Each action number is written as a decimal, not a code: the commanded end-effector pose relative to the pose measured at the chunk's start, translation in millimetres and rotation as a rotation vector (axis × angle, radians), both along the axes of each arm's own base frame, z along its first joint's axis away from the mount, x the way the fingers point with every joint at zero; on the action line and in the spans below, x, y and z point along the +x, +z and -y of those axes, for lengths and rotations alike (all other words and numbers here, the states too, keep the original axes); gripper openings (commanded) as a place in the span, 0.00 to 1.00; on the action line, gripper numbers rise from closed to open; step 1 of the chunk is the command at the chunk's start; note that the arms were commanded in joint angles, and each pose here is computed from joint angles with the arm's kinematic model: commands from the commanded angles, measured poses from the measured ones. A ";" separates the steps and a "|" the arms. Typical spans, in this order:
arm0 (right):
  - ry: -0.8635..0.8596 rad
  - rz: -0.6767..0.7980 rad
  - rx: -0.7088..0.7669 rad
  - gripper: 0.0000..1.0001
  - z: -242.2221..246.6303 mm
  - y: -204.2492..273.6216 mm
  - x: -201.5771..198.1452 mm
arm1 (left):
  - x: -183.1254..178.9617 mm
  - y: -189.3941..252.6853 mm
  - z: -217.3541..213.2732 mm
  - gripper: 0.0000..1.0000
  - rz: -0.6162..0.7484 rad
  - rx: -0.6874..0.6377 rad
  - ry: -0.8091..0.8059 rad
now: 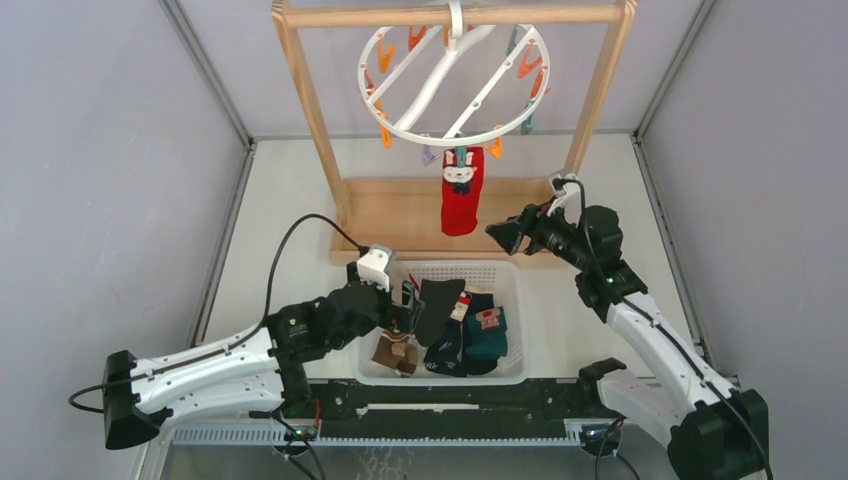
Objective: Remove the socks clipped to the hanger
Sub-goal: Adjust the sock in the bin, then remove the sock from the hanger.
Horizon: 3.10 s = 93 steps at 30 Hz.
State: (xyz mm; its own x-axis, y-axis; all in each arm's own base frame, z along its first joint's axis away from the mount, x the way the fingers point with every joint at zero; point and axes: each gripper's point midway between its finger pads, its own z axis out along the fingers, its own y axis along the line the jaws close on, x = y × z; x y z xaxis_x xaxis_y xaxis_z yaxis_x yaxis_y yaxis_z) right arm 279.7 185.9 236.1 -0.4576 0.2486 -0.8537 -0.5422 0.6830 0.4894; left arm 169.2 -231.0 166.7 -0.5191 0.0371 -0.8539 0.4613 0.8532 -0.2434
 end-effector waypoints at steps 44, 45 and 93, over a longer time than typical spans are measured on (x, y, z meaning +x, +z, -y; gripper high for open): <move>0.601 0.053 0.338 0.00 -100.0 30.6 -14.3 | 1.8 65.1 5.8 1.00 0.108 -0.137 -0.049; 0.608 0.034 0.340 0.00 -98.2 32.7 -18.0 | 2.1 78.5 6.2 1.00 0.134 -0.150 -0.063; 0.815 -0.203 0.296 0.00 -82.1 49.7 -113.0 | 95.7 270.1 64.7 0.97 0.512 -0.577 -0.468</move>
State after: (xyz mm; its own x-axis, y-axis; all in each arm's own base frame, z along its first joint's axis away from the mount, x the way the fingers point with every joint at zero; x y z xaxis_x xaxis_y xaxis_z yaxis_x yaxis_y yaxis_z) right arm 172.4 267.9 267.3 -0.7783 -0.0342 -0.6270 -0.6268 -0.0174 0.7790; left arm 269.8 -301.4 383.9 -0.2360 -0.2994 -0.9245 0.8556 0.3870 -0.3437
